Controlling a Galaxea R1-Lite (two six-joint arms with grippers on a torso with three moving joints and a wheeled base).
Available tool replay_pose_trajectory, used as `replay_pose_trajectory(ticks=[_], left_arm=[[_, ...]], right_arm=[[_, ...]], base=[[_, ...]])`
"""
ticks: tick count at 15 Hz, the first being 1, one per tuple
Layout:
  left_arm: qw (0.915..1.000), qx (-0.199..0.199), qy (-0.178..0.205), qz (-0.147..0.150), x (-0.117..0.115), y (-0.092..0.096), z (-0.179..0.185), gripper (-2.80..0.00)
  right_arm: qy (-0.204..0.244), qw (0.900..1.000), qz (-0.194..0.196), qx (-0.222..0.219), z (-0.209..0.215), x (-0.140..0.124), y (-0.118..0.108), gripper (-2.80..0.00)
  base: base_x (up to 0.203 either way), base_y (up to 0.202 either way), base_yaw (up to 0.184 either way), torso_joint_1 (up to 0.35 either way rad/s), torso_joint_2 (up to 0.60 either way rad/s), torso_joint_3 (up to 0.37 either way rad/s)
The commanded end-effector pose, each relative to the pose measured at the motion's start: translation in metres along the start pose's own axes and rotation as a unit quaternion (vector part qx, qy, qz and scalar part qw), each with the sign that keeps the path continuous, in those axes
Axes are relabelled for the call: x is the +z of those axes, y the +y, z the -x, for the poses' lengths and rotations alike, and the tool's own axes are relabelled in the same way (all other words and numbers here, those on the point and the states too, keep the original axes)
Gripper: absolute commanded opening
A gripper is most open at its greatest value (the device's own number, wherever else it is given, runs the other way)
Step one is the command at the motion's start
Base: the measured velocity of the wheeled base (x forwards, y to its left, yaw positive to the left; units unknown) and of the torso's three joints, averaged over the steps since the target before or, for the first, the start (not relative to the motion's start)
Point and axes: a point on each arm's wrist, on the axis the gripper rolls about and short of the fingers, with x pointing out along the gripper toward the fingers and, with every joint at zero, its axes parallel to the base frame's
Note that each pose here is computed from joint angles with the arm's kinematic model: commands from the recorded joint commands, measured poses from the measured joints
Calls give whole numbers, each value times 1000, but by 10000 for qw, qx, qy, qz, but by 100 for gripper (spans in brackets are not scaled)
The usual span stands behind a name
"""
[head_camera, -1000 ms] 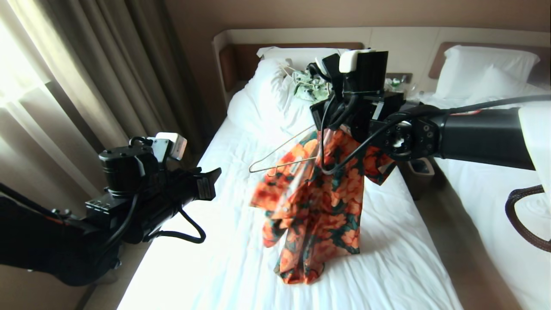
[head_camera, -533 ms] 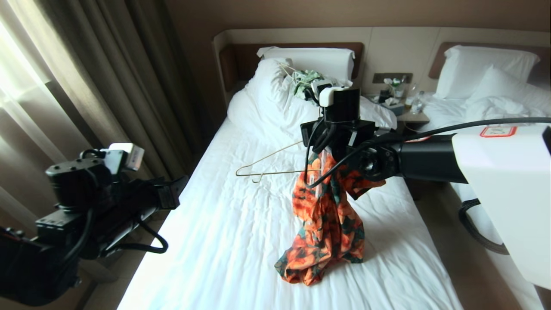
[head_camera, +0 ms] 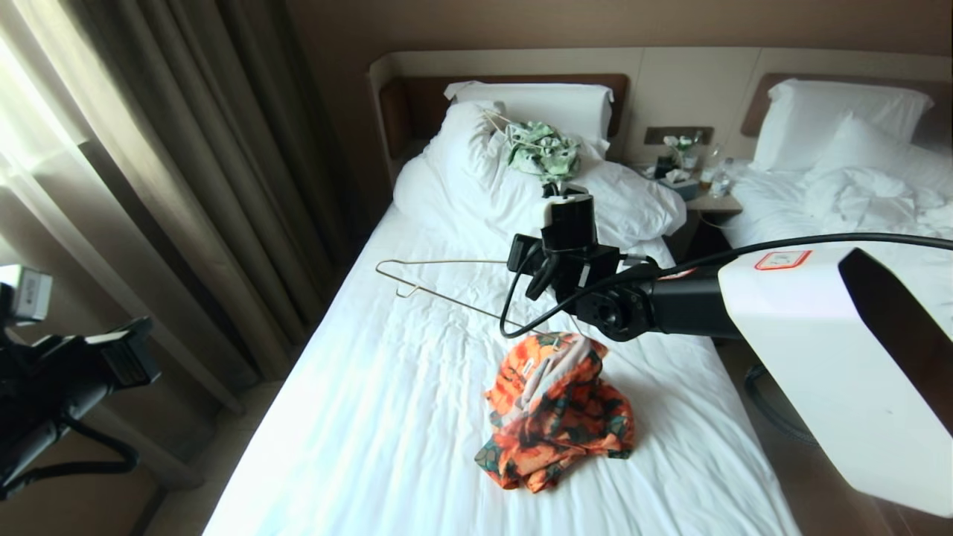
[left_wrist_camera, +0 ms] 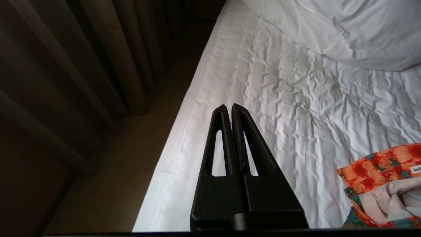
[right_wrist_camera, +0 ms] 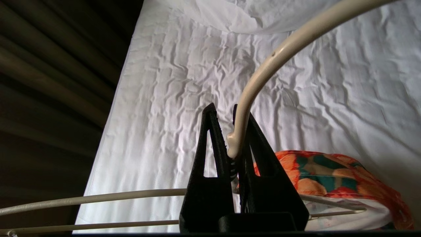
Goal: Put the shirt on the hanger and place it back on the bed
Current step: Take the clothes hanger out of the clothes, then place the hanger on the bed
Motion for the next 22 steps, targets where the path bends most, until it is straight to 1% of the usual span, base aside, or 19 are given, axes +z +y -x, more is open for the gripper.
replay_pose_trajectory(ticks=[1, 2, 3, 4, 5, 6, 7, 9, 10, 11, 12, 14, 16, 17, 19, 20, 21, 22], left_arm=[[9998, 148, -167, -5, 5, 3, 7, -280], [9997, 164, -166, -1, 5, 3, 9, -280], [9998, 186, -117, 11, 2, 3, 10, -280], [9998, 177, -67, 24, -1, 3, 12, -280], [9998, 174, -34, 35, -3, 2, 13, -280], [9998, 174, -34, 35, -3, 2, 16, -280], [9998, 179, -50, 34, -4, 2, 19, -280], [9998, 181, -85, 30, -4, 1, 25, -280], [9998, 181, -64, 33, -5, 1, 26, -280], [9998, 176, 3, 39, -9, 1, 27, -280], [9998, 177, 39, 56, -11, 1, 28, -280], [9997, 191, 61, 171, -12, 1, 28, -280], [9996, 176, 55, 203, -12, 1, 28, -280], [9996, 169, 63, 204, -12, 1, 28, -280], [9995, 183, 90, 227, -14, 2, 29, -280], [9994, 206, 101, 266, -14, 2, 30, -280], [9993, 217, 109, 271, -15, 2, 30, -280], [9994, 215, 95, 270, -14, 1, 31, -280]], right_arm=[[-3, 9999, -98, 76, 13, 12, 9, -280], [90, 9999, -45, 69, 23, 19, 13, -280], [364, 9991, 190, -81, 31, 20, 12, -280], [726, 9954, 572, -267, 37, 19, 8, -280], [1139, 9871, 1028, -452, 43, 16, 2, -280], [1506, 9753, 1458, -696, 47, 12, -4, -280], [1684, 9644, 1782, -987, 47, 6, -9, -280], [1830, 9525, 2106, -1223, 30, -13, -22, -280], [1981, 9445, 2292, -1271, 22, -25, -27, -280], [2177, 9342, 2498, -1322, 15, -40, -35, -280], [2327, 9266, 2615, -1375, 7, -54, -42, -280], [2497, 9186, 2699, -1444, -4, -74, -52, -280], [2413, 9214, 2693, -1426, -15, -84, -55, -280], [2345, 9219, 2757, -1384, -20, -89, -57, -280], [2328, 9186, 2896, -1349, -30, -106, -63, -280], [2373, 9149, 2973, -1354, -33, -112, -66, -280], [2421, 9118, 3023, -1363, -35, -117, -68, 0], [2440, 9109, 3032, -1374, -36, -122, -69, 0]], base=[[0, 0, 0, 0, 0, 0], [0, 0, 0, 0, 0, 0], [0, 0, 0, 0, 0, 0], [0, 0, 0, 0, 0, 0], [0, 0, 0, 0, 0, 0], [0, 0, 0, 0, 0, 0], [0, 0, 0, 0, 0, 0], [0, 0, 0, 0, 0, 0], [0, 0, 0, 0, 0, 0], [0, 0, 0, 0, 0, 0], [0, 0, 0, 0, 0, 0], [0, 0, 0, 0, 0, 0], [0, 0, 0, 0, 0, 0], [0, 0, 0, 0, 0, 0], [0, 0, 0, 0, 0, 0], [0, 0, 0, 0, 0, 0], [0, 0, 0, 0, 0, 0], [0, 0, 0, 0, 0, 0]])
